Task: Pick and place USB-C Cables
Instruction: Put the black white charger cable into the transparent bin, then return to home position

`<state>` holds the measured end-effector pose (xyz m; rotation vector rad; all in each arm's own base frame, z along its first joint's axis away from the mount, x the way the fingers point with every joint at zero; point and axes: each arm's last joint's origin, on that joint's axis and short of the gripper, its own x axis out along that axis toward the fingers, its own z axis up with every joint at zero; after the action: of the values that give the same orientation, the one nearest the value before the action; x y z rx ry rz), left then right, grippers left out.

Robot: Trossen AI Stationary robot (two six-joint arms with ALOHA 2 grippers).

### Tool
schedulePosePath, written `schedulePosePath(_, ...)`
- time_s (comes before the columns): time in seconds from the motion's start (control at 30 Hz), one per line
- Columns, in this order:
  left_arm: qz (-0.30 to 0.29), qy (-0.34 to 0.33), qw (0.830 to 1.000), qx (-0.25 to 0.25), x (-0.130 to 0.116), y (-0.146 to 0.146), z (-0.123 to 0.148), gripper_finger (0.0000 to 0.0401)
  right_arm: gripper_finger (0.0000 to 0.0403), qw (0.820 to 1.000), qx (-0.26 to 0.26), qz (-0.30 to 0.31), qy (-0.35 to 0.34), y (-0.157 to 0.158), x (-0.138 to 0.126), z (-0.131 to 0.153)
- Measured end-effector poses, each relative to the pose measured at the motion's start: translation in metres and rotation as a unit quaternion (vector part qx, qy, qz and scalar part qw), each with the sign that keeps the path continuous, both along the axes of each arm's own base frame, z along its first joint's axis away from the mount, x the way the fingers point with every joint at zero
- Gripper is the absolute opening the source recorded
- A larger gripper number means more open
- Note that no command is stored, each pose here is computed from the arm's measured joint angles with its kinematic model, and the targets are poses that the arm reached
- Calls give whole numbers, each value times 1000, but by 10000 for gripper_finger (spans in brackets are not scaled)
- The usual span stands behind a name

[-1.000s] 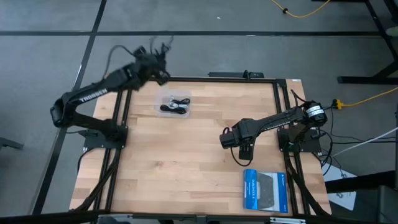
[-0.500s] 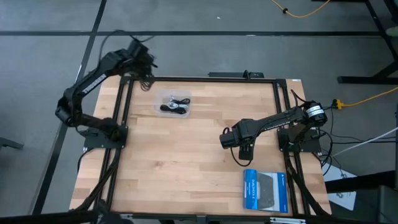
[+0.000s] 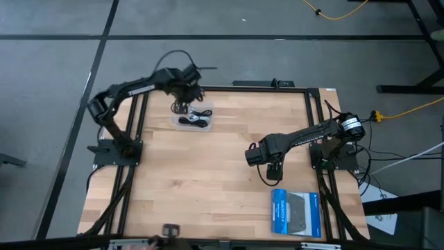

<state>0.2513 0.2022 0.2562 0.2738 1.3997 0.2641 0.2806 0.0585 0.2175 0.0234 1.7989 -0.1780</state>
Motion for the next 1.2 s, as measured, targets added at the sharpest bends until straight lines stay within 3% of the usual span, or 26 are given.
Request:
schedulePosePath(0.13, -95, 54, 994, 26, 20, -15, -12, 12, 247, 1000, 0, 0, 0, 0, 0, 0)
schedulePosePath(0.23, -131, 74, 988, 33, 29, -25, -16, 12, 247, 1000, 0, 0, 0, 0, 0, 0)
schedulePosePath(0.33, -138, 90, 985, 49, 35, -30, -20, 17, 247, 1000, 0, -1, 0, 0, 0, 0)
schedulePosePath(0.47, -141, 119, 979, 89, 39, -36, -20, 62, 247, 1000, 2, -3, 1, 0, 0, 0)
schedulePosePath(0.77, -168, 127, 973, 99, 46, -48, -20, 93, 247, 1000, 0, -13, 0, 0, 0, 0)
schedulePosePath(0.87, -126, 111, 980, 105, 49, -54, -20, 94, 247, 1000, 0, -13, 0, 0, 0, 0)
schedulePosePath(1.0, 15, 57, 991, 122, 54, -69, -19, 95, 247, 1000, -2, -17, -1, 1, 0, 0)
schedulePosePath(1.1, 110, 36, 983, 145, 54, -87, -19, 95, 247, 999, -7, -40, -3, 1, 0, 0)
schedulePosePath(1.2, 154, 64, 974, 152, 46, -111, -19, 96, 247, 999, -7, -36, -1, 1, 0, 0)
